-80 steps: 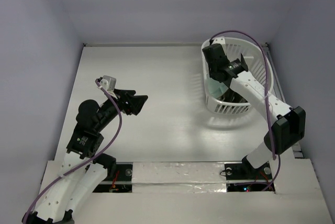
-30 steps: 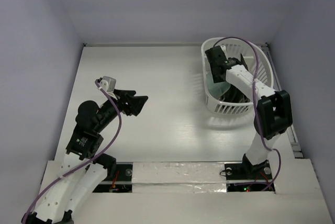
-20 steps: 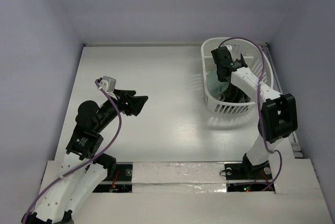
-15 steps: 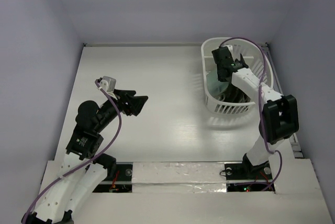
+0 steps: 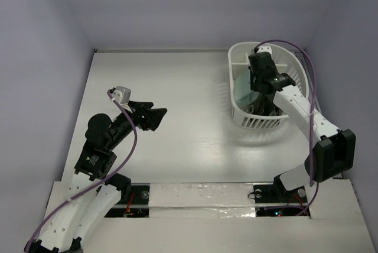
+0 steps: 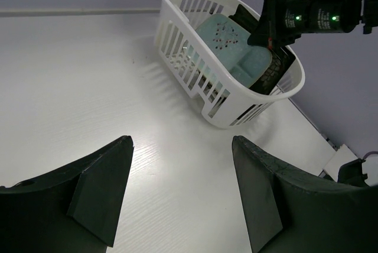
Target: Unload the plates from the dish rack
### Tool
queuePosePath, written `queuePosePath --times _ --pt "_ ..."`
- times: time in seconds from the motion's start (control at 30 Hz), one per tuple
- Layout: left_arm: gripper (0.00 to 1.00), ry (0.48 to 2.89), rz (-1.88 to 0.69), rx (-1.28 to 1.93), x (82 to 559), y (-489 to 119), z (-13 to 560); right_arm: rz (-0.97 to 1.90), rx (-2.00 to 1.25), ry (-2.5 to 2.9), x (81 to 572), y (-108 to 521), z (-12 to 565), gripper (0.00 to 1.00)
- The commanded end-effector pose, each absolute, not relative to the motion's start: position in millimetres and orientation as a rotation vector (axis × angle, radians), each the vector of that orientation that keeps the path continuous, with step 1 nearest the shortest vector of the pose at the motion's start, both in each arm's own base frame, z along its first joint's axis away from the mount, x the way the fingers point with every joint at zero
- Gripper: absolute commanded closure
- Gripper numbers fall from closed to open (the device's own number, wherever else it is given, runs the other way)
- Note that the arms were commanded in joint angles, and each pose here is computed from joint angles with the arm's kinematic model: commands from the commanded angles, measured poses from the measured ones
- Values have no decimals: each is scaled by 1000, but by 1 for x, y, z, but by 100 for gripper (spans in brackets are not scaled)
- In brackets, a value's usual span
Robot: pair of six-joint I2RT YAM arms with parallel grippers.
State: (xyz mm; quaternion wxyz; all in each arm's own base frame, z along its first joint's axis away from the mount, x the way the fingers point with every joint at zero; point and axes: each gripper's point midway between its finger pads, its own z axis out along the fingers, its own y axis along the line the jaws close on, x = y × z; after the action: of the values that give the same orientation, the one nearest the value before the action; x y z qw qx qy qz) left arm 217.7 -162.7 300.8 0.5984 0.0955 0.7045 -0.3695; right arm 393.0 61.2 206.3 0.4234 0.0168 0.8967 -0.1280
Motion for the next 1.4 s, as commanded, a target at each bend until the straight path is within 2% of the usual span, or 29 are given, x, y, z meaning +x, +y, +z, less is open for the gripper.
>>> queuePosePath --times 0.0,0.37,0.6,0.77,0.93,1.0,1.1,1.13,1.23,1.37 --pt "35 1562 -868 232 214 -163 325 -281 185 1976 405 49 290 100" --pt "35 1565 -864 228 215 -162 324 -137 263 1777 378 44 368 100" --pt "35 1570 -863 226 216 -163 323 65 199 1723 368 71 404 100" --pt "36 1568 -861 221 217 -162 324 324 88 1711 366 133 406 100" --pt "38 1568 -842 203 219 -158 325 547 -45 1743 370 252 381 100" --pt "44 1566 -833 196 220 -156 326 638 -86 1761 382 298 362 100" --pt "62 1558 -817 187 222 -154 328 807 -97 1765 394 351 340 100" --pt "72 1555 -814 181 222 -153 330 860 -72 1767 398 361 336 100" --pt "89 1583 -797 163 224 -150 324 990 -55 1767 412 395 316 100" --pt "97 1599 -760 119 228 -143 322 1146 -82 1779 415 443 286 100"
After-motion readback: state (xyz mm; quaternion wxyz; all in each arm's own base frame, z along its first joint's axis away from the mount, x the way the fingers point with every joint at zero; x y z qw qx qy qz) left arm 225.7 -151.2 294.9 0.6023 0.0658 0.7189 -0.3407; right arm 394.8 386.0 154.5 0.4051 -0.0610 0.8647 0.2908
